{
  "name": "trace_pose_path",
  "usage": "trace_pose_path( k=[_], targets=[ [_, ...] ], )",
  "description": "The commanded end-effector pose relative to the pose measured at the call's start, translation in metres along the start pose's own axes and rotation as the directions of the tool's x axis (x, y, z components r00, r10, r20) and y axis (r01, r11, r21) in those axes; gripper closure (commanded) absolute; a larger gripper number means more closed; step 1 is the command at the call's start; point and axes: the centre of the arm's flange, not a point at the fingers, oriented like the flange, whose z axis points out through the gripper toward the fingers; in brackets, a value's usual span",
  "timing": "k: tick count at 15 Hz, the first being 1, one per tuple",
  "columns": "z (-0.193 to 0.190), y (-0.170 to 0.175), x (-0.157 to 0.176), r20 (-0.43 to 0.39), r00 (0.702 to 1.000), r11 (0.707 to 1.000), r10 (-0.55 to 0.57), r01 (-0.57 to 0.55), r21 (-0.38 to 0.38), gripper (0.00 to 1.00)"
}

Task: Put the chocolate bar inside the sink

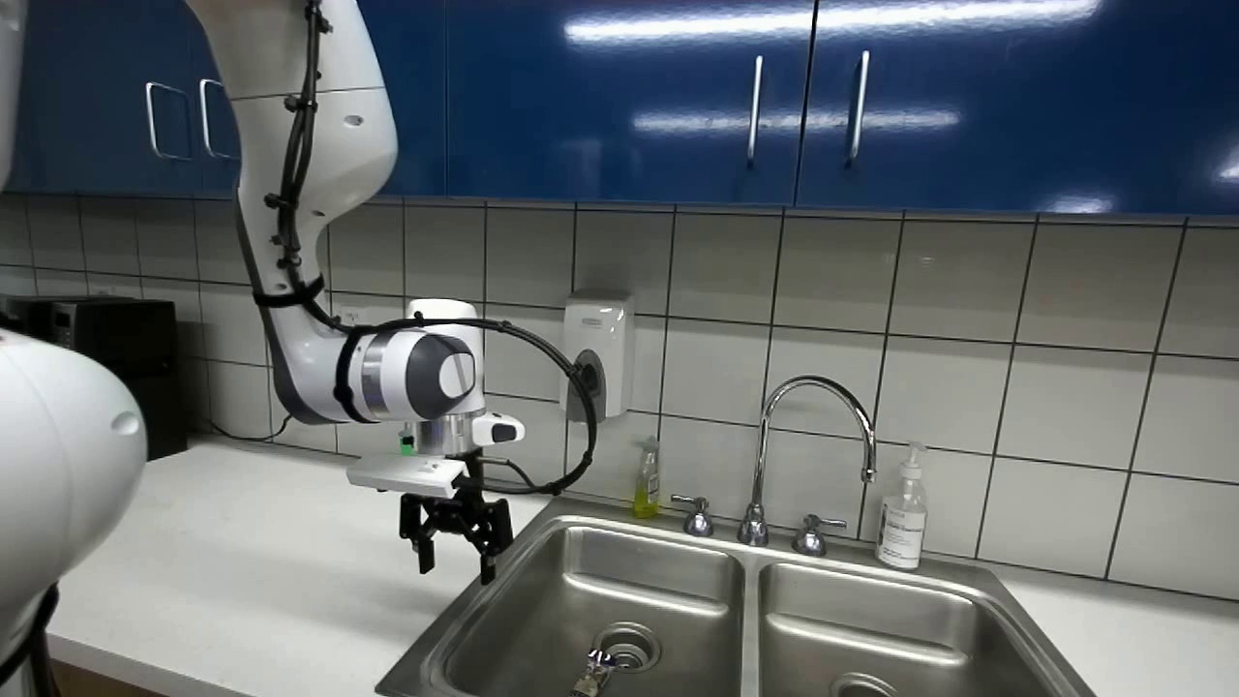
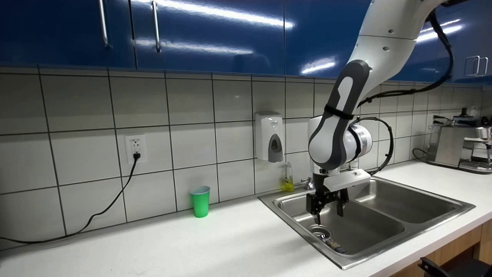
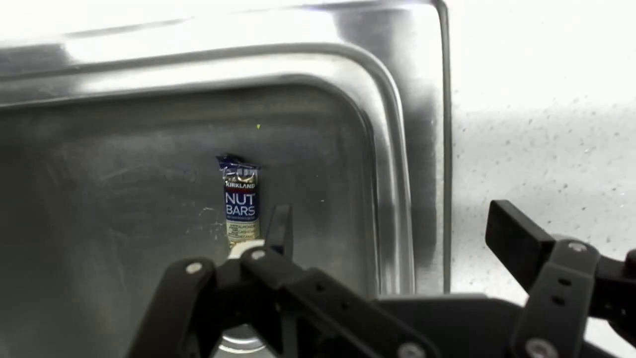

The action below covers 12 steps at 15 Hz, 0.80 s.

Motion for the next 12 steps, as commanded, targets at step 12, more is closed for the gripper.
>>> trace_pose_path(
  k=[12],
  targets=[
    [-0.014, -0.015, -0.050, 0.037, 0.999, 0.999, -0.022, 0.021, 0.024, 0.00]
  ],
)
